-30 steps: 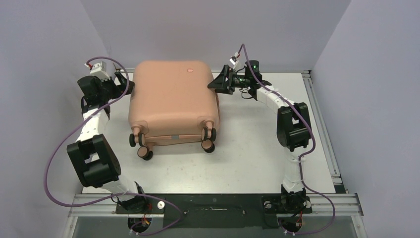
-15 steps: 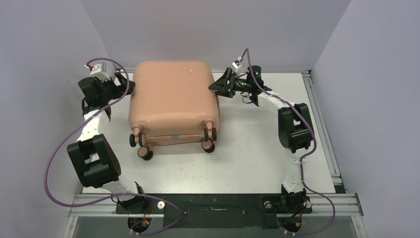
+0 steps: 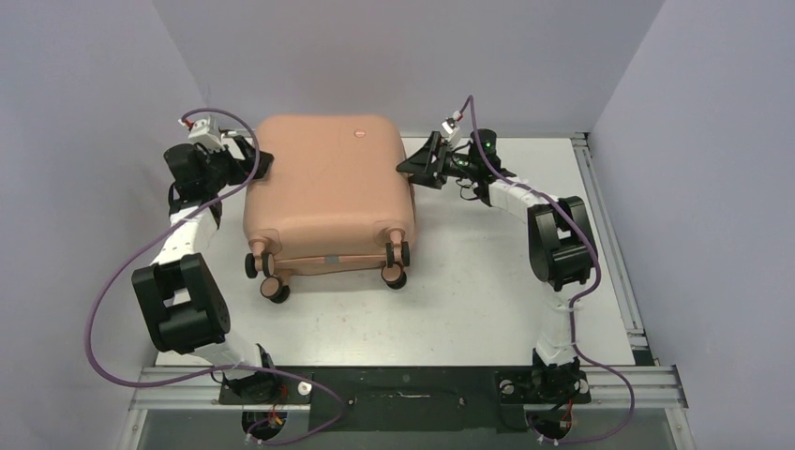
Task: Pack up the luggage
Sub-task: Move the luggage to the center of the board.
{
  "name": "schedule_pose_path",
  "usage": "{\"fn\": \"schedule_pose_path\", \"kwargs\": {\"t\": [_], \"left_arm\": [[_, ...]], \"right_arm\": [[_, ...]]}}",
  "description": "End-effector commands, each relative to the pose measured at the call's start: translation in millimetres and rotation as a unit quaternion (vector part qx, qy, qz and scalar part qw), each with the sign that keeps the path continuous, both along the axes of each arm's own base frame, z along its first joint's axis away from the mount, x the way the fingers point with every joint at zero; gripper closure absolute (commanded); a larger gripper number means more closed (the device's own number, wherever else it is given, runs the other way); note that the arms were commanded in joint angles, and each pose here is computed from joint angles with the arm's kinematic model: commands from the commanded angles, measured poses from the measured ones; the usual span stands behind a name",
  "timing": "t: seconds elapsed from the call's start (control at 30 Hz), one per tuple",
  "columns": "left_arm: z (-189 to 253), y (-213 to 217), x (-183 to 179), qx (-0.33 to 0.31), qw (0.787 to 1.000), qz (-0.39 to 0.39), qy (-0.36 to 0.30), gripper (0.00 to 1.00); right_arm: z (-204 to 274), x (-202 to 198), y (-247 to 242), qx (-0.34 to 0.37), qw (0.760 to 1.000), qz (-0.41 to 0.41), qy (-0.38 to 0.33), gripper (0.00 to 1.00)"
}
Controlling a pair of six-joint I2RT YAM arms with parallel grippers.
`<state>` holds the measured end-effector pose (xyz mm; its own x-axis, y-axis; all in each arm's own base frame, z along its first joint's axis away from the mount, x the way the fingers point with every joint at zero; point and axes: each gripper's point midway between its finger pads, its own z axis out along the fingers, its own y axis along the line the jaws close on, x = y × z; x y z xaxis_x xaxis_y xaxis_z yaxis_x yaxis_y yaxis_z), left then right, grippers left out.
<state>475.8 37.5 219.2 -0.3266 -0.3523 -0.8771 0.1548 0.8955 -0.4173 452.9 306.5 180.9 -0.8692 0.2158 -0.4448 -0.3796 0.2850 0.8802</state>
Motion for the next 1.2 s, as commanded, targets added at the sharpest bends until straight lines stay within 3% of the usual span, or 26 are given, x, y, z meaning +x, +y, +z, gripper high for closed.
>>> {"fn": "schedule_pose_path", "kwargs": {"t": [0.0,0.23,0.37,0.57,0.77,0.97,1.17], "left_arm": [[-87.0,-25.3,-34.8,-0.027,0.988,-0.041,0.145,0.04],[-101.9,-26.1,-36.9,-0.006,0.985,-0.035,0.167,0.04],[-117.4,-28.8,-39.0,0.0,0.982,-0.036,0.186,0.04],[-141.2,-60.4,-52.4,-0.039,0.97,-0.07,0.228,0.0],[-140.8,-132.1,-91.7,-0.013,0.955,-0.165,0.246,0.01],[-135.4,-203.3,-141.1,0.014,0.928,-0.28,0.246,0.01],[-138.4,-222.2,-163.7,0.029,0.908,-0.322,0.265,0.04]], "right_arm": [[-38.5,-29.3,2.0,-0.044,0.998,0.029,0.038,0.06],[-39.6,-29.5,-1.5,-0.062,0.997,0.017,0.04,0.09],[-39.2,-36.9,0.5,-0.038,0.998,0.024,0.05,0.1],[20.2,-34.1,-14.6,0.038,0.998,0.036,-0.027,0.1],[45.8,-19.3,-76.3,-0.082,0.987,-0.017,-0.134,0.1],[60.7,-28.8,-118.5,-0.112,0.978,-0.036,-0.171,0.1],[62.8,-59.4,-132.4,-0.22,0.945,0.006,-0.242,0.1]]}}
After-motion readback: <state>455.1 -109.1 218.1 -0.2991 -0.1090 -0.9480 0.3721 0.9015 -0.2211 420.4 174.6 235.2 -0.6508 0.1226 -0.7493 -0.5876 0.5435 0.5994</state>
